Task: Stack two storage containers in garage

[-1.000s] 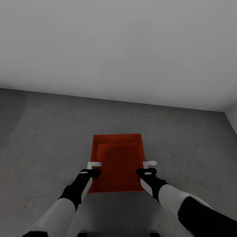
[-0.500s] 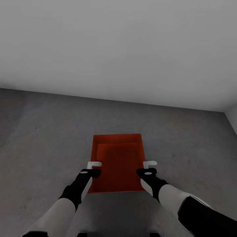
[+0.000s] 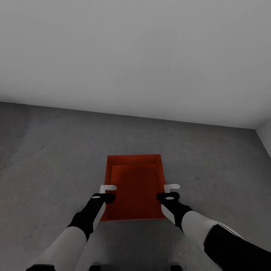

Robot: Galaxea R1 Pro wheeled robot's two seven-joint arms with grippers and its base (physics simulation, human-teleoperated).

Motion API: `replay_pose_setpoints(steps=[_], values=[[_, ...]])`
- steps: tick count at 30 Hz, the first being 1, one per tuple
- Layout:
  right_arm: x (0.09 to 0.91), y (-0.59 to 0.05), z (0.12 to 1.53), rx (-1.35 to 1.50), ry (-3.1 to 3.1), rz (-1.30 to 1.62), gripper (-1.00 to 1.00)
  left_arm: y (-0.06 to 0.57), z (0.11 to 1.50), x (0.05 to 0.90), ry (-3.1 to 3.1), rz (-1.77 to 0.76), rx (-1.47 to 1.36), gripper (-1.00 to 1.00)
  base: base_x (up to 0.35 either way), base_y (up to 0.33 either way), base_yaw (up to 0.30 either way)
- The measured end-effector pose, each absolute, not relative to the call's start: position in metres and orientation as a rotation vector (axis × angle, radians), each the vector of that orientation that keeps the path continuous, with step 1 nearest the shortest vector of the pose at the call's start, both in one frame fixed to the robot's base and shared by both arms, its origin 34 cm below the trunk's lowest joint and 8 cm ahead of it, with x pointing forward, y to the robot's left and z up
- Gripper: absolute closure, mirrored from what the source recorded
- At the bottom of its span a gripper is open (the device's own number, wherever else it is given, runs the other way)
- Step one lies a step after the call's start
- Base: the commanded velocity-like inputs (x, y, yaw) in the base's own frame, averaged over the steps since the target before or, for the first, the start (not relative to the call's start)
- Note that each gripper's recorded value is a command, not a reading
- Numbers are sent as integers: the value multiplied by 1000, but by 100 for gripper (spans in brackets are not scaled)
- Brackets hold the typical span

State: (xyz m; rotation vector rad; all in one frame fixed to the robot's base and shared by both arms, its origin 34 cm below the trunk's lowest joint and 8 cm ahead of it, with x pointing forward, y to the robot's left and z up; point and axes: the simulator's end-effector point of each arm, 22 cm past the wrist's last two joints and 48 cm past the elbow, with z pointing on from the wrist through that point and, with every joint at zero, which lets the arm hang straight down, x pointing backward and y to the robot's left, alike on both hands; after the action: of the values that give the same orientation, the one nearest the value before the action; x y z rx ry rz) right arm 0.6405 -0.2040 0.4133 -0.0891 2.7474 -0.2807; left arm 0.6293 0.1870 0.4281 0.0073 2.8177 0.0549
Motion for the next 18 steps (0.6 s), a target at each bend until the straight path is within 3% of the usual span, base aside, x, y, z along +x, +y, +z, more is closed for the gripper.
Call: replay_pose_setpoints(steps=[18], values=[[642,-205,444,-88,2746,-289,-100,187,458,630,2819,55,7,-100,0,0,0]])
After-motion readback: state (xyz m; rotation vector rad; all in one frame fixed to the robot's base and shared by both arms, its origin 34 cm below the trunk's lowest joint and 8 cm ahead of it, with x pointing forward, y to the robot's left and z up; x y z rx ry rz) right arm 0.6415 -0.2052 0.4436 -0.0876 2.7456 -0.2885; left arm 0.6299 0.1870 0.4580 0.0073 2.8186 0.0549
